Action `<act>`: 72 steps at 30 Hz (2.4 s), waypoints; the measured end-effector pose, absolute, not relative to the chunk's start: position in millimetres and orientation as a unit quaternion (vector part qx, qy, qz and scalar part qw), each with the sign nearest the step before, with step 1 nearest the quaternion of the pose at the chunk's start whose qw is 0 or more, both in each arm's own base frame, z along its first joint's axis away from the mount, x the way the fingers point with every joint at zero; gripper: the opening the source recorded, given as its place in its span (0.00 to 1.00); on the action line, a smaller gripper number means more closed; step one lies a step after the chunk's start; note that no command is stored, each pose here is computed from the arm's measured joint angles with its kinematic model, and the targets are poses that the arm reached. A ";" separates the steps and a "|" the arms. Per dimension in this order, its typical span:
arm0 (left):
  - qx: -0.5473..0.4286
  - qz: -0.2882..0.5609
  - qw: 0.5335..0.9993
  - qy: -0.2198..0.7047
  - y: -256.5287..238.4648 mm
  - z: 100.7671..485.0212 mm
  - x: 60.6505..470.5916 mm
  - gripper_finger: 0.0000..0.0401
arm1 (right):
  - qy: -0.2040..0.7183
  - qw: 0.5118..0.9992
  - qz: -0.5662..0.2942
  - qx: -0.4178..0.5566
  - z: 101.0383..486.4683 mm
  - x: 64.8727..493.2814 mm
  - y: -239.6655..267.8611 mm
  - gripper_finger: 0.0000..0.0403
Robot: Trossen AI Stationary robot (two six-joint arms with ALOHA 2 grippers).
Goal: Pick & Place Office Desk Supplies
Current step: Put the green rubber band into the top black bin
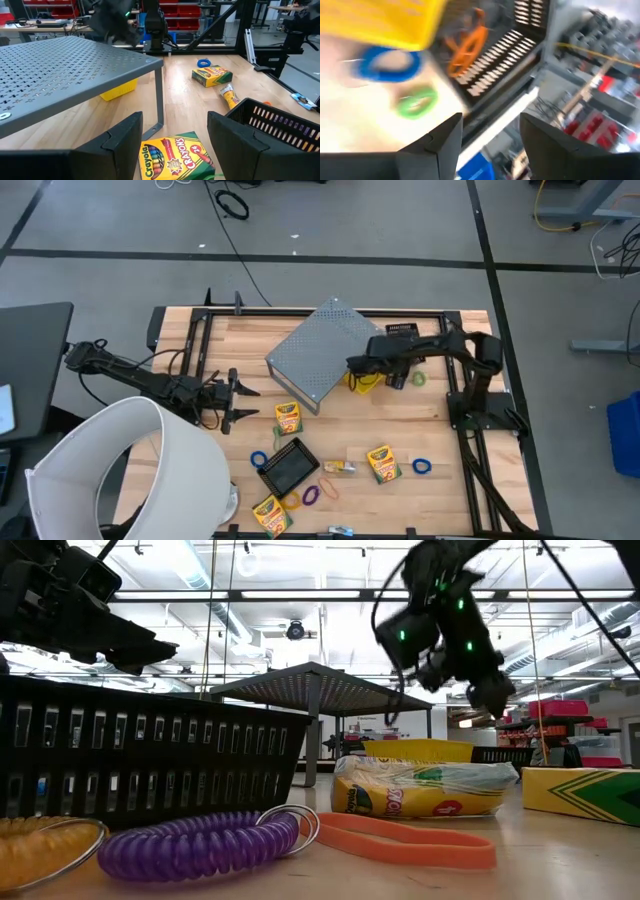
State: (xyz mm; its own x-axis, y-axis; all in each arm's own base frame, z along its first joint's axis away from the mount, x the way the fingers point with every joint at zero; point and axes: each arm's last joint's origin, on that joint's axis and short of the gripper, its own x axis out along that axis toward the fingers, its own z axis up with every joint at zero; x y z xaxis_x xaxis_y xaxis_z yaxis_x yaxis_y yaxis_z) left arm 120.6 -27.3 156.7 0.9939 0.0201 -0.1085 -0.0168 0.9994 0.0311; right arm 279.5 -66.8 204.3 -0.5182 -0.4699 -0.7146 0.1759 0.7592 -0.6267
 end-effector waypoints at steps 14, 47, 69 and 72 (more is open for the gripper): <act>0.017 0.009 0.998 0.055 -27.3 156.6 120.6 0.57 | 0.717 0.695 -0.051 -0.021 228.5 316.6 72.2 0.47; 0.006 0.001 0.999 0.040 -27.9 159.6 120.9 0.57 | 0.552 0.821 0.145 -0.018 169.7 369.8 229.0 0.47; 0.083 -0.072 0.964 0.240 -66.7 149.1 171.3 0.57 | 0.611 0.758 -0.026 -0.228 217.5 360.0 197.3 0.47; 0.081 -0.069 0.952 0.289 -72.3 140.5 183.6 0.57 | 0.614 0.756 -0.032 -0.226 221.8 361.3 193.8 0.47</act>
State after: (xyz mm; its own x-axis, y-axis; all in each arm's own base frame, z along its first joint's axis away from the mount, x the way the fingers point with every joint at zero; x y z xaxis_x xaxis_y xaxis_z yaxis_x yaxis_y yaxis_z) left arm 183.6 -72.3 140.5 0.8238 -0.0849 -0.5605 0.1783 0.9773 0.1140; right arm 361.3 193.8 221.8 0.2441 -0.3259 -0.9134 -0.2296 0.8957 -0.3809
